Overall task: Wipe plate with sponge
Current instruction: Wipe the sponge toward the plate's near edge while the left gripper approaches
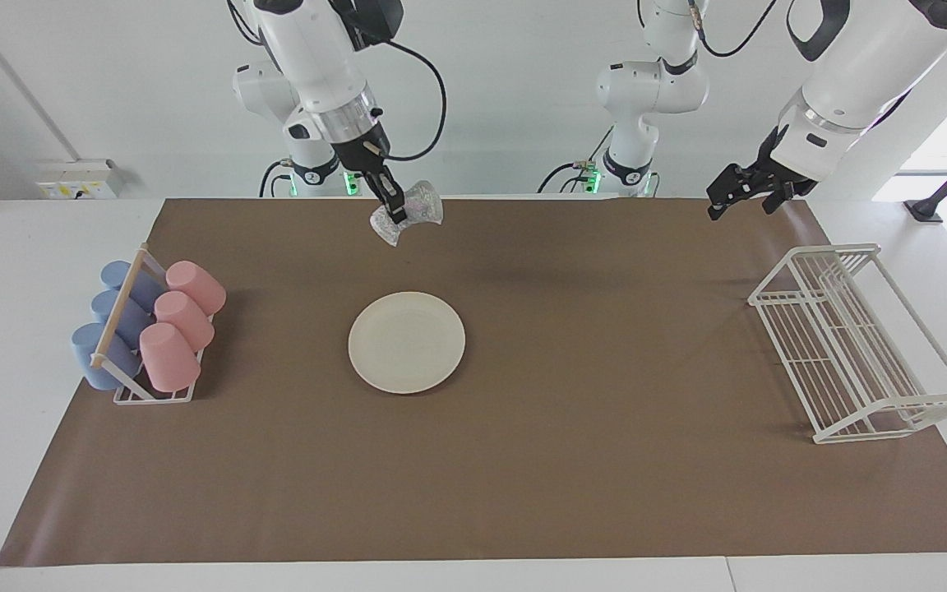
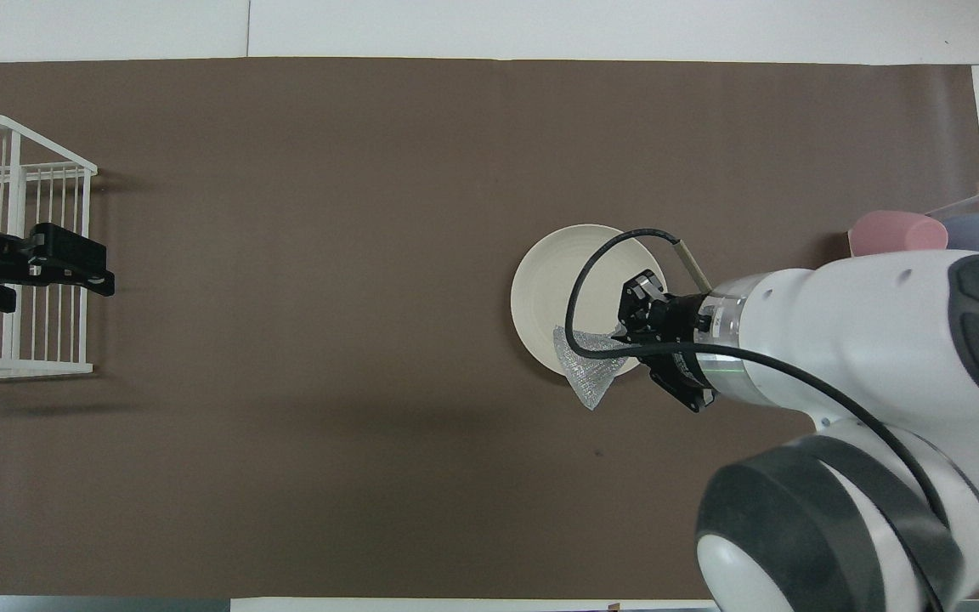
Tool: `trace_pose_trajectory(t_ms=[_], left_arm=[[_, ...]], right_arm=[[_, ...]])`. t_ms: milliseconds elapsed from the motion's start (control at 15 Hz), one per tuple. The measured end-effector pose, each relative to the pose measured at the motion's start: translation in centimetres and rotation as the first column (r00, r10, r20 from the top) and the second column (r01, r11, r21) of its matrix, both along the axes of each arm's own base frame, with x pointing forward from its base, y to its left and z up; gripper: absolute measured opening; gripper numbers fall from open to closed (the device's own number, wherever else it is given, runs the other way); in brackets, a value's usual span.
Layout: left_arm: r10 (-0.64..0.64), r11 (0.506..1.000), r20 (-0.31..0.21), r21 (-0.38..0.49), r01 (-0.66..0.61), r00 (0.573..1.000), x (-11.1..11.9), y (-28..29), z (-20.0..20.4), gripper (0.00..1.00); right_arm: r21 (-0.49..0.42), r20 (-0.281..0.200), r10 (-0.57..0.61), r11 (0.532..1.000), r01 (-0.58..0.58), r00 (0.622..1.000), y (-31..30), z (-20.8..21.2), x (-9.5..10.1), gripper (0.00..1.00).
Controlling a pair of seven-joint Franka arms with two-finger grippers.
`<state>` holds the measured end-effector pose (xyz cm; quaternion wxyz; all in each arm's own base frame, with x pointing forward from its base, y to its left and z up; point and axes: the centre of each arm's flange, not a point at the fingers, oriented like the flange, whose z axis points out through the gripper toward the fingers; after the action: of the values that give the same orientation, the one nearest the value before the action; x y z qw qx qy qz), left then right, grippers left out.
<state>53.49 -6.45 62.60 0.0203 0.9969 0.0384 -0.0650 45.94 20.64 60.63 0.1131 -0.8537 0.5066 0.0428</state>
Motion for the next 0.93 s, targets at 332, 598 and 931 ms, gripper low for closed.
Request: trace_pose_trajectory(t_ms=[332, 598, 931], left_arm=[[0.084, 0.994, -0.027, -0.062, -0.085, 0.996, -0.2, -1.3, -0.4, 1.00], [0.214, 0.923, -0.097, -0.305, -0.234, 0.972, -0.1, -4.2, -0.5, 1.00], [0.336, 0.712, -0.208, -0.583, -0.393, 0.919, -2.8, -6.1, -4.6, 1.00]], right_arm=[[-0.071, 0.017, -0.064, 0.995, 0.065, 0.998, 1.0, 2.4, 0.1, 0.10], [-0.070, 0.008, -0.087, 0.994, 0.088, 0.996, 1.9, 2.3, 0.2, 0.10], [-0.041, 0.018, -0.165, 0.985, 0.165, 0.986, 2.0, 2.5, 0.9, 0.10]])
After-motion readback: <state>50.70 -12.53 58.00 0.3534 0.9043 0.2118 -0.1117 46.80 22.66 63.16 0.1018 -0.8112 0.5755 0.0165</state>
